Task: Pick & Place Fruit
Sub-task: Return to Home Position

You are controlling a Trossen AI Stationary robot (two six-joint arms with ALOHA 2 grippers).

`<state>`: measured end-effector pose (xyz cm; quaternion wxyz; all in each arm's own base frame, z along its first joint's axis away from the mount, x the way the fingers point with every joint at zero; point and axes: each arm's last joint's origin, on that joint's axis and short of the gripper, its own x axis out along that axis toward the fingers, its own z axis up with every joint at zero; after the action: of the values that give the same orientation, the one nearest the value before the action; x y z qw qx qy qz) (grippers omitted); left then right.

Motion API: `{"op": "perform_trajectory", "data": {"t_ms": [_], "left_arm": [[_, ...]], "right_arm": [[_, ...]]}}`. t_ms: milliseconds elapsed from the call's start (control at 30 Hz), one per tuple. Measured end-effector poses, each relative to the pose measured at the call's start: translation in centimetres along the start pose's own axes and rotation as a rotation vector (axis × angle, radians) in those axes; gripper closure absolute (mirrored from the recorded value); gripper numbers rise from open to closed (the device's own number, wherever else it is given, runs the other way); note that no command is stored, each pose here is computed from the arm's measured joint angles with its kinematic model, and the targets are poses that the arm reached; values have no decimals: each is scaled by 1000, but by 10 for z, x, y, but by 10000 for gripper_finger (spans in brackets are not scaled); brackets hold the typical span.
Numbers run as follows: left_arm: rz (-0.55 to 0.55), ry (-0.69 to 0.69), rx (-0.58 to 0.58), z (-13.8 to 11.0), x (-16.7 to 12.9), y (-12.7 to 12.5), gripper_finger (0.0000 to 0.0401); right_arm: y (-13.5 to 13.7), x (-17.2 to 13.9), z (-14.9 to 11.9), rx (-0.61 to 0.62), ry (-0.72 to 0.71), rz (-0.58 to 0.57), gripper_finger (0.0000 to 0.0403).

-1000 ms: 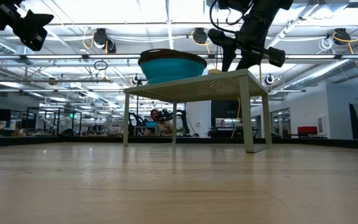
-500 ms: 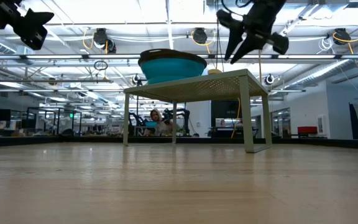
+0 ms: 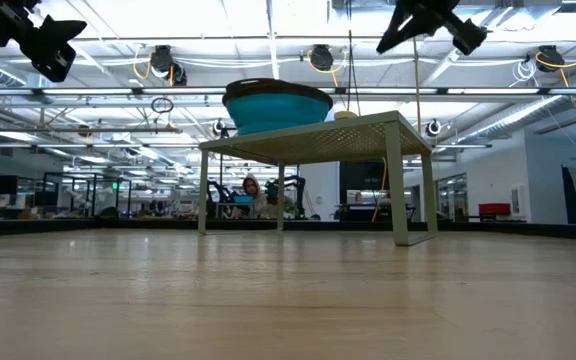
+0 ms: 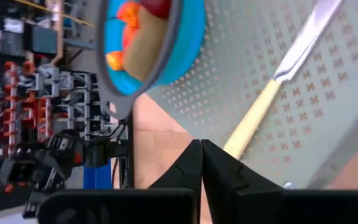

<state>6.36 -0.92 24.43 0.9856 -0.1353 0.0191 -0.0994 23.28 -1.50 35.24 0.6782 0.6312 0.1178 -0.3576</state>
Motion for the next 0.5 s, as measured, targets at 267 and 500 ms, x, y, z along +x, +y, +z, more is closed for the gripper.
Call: {"op": "perform_trajectory", "data": {"t_ms": [267,500], "left_arm": [[0,0,-43,0,0,0,167],[0,1,-50,0,0,0,167]], "right_arm": [[1,-21,-3,-190,-83,76,402],[10,-23,-3,-541,-111,147,402]]}}
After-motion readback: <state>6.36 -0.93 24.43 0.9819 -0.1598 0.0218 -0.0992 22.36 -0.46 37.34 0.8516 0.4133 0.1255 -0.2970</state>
